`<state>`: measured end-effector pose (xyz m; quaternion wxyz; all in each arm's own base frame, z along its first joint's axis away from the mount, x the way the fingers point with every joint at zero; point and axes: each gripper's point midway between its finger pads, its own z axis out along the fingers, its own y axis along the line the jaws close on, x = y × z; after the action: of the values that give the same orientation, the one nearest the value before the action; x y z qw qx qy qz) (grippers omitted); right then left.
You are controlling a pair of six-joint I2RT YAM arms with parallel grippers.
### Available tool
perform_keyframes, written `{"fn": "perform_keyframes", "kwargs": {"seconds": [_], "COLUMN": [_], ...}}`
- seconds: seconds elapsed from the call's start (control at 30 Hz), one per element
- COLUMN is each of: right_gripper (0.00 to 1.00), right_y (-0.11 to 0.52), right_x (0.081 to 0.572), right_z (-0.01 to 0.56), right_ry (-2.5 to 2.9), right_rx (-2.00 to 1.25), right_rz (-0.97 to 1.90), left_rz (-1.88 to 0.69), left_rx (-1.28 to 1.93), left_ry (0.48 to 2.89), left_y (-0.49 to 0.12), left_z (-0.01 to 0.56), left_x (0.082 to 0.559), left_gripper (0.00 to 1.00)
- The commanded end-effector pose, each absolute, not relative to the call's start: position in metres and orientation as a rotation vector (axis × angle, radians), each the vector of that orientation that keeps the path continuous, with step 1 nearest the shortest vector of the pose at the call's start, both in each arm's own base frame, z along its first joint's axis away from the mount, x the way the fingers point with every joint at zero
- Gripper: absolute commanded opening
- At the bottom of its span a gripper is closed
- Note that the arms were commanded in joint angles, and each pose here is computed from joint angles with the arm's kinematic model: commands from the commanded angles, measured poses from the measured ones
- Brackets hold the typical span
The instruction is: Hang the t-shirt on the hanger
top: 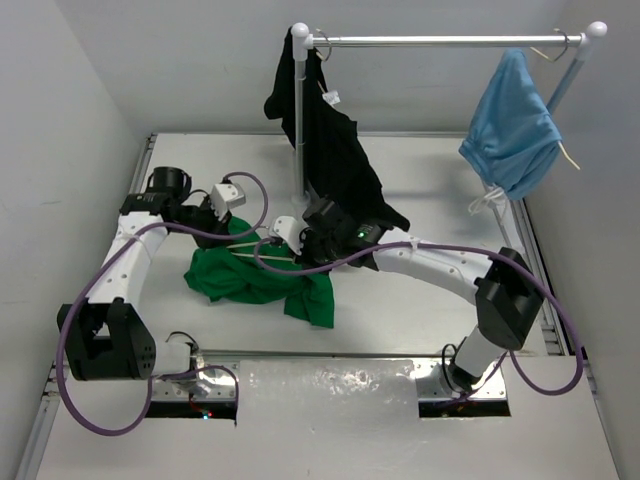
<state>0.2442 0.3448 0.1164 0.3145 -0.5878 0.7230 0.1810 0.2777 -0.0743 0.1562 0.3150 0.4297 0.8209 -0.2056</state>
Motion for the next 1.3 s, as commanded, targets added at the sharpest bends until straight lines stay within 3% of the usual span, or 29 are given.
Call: {"fn": "perform_keyframes", "kwargs": {"seconds": [0.0,0.27,0.6,0.93,1.0,1.03,1.13,1.23,1.27], "right_gripper": [0.00,0.00,0.00,0.00,0.00,0.00,0.00,0.00,0.00], "right_y": [0.354,0.347,0.407,0.417,0.415,0.415,0.417,0.422,0.426], "right_x": [0.260,0.261,0.243,0.256,0.262,0.263,0.267,0.267,0.268], "right_z": [0.128,0.130,0.133,0.134,0.121,0.115,0.097,0.086,0.088], "right_ry": [1.853,1.827,1.531,1.491,1.508,1.523,1.549,1.540,1.523], "right_rx": [-1.523,-1.572,-1.662,-1.502,-1.465,-1.450,-1.418,-1.389,-1.375], "right_rz": [0.426,0.358,0.543,0.553,0.527,0.533,0.539,0.568,0.581], "left_rz": [-0.607,-0.593,-0.758,-0.837,-0.818,-0.814,-0.744,-0.645,-0.607], "left_rx": [1.224,1.241,1.380,1.434,1.442,1.447,1.446,1.402,1.386], "left_ry": [2.048,2.030,1.723,1.756,1.794,1.805,1.861,1.922,1.930], "left_y": [-0.091,-0.091,-0.131,-0.142,-0.137,-0.136,-0.126,-0.115,-0.111], "left_z": [0.178,0.180,0.241,0.220,0.212,0.210,0.206,0.210,0.216], "left_x": [0.265,0.266,0.249,0.230,0.228,0.227,0.229,0.240,0.245], "left_gripper": [0.00,0.00,0.00,0.00,0.09,0.21,0.44,0.50,0.58]}}
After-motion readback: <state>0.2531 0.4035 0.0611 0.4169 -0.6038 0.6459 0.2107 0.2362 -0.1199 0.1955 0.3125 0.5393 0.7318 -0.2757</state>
